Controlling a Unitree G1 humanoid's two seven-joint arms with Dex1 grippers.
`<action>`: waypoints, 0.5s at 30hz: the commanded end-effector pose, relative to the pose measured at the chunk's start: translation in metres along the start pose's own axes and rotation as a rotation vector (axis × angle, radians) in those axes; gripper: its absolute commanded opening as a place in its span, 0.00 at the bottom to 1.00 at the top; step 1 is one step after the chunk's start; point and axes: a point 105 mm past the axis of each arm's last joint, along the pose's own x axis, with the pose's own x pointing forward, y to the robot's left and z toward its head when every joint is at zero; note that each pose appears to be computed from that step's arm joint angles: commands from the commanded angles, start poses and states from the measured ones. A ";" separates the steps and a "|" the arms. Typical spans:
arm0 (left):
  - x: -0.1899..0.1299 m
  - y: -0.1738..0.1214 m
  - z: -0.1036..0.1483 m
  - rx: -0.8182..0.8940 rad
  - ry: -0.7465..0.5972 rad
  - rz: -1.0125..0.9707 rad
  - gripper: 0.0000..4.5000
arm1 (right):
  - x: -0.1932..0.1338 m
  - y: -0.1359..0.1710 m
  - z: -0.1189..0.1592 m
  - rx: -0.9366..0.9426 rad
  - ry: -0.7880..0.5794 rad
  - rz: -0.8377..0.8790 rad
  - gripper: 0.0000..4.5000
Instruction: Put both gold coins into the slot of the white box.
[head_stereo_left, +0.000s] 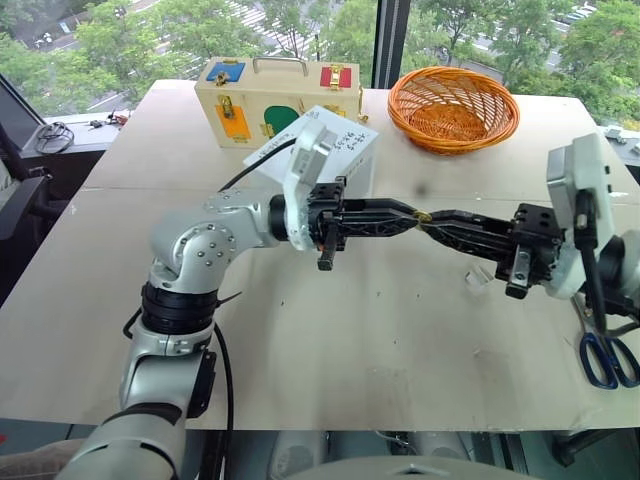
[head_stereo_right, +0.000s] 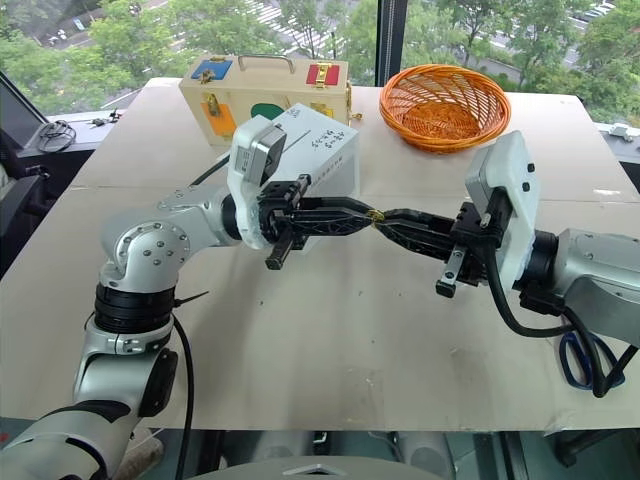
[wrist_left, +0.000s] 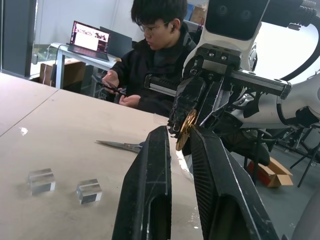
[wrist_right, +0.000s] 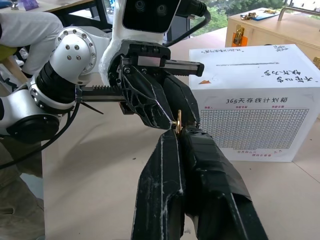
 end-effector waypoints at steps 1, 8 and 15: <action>0.004 -0.007 0.008 0.038 -0.006 -0.039 0.09 | 0.001 0.009 0.008 -0.026 -0.029 0.037 0.00; 0.005 -0.009 0.007 0.028 -0.005 -0.060 0.01 | 0.002 0.011 0.010 -0.023 -0.044 0.044 0.00; -0.003 -0.004 0.018 0.020 -0.036 -0.013 0.00 | -0.001 0.003 0.016 -0.041 -0.089 0.000 0.20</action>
